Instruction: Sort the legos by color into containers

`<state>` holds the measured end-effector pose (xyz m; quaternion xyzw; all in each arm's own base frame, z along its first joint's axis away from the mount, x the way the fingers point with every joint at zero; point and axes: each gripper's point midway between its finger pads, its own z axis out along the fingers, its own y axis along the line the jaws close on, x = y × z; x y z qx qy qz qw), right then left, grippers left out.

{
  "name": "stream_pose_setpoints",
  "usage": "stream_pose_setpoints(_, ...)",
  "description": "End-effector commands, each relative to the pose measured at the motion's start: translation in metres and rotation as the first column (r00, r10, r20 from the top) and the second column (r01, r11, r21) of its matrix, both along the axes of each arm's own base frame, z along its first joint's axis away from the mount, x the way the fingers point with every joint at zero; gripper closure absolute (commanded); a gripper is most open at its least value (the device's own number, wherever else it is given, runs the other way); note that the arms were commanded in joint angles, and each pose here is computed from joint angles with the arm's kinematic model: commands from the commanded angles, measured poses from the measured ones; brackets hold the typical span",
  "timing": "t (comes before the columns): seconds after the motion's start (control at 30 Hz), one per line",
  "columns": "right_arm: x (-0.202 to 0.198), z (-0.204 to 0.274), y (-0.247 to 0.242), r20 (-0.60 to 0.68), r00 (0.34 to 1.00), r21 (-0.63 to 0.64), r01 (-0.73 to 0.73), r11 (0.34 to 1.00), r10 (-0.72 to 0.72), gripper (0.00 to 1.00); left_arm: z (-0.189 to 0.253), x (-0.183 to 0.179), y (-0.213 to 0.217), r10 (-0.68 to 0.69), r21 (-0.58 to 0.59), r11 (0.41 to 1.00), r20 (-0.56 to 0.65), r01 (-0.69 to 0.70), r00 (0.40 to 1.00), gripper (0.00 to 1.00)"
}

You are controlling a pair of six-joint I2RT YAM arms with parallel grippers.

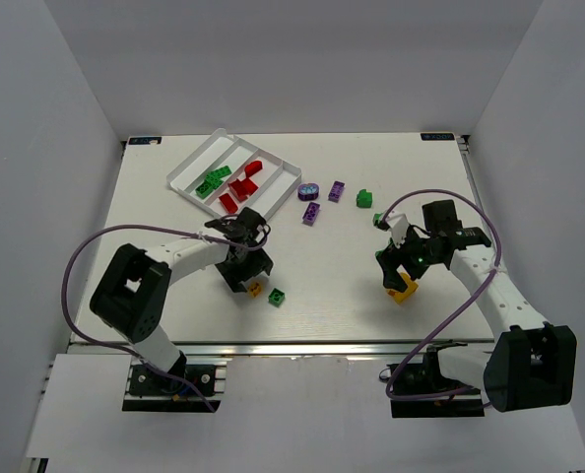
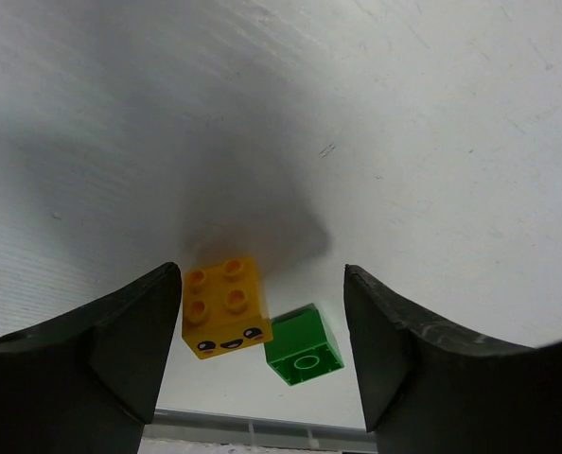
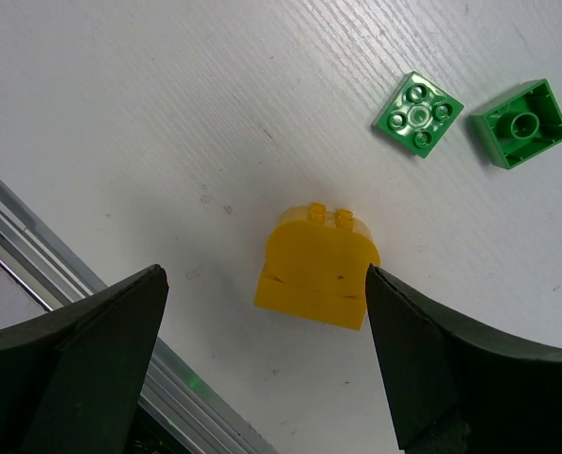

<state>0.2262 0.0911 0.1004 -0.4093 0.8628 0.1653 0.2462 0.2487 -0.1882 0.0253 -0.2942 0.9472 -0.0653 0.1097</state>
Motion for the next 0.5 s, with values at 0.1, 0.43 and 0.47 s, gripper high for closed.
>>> stream_pose_setpoints(0.1, 0.006, 0.005, 0.007, 0.03, 1.0, 0.037, -0.006, 0.999, 0.005, 0.11, 0.006, 0.005, -0.002, -0.004, 0.024, 1.0, 0.004, 0.004, 1.0, 0.27)
stream_pose_setpoints(0.43, 0.011, 0.003, 0.01, 0.011, 1.0, 0.047, -0.006, 0.999, 0.006, 0.11, 0.003, -0.011, 0.0, -0.041, 0.068, 0.997, -0.053, 0.045, 0.998, 0.24)
stream_pose_setpoints(0.47, 0.012, 0.004, 0.01, 0.013, 1.0, 0.047, -0.006, 0.999, 0.006, 0.11, 0.002, -0.014, 0.001, -0.04, 0.07, 0.997, -0.057, 0.044, 0.998, 0.24)
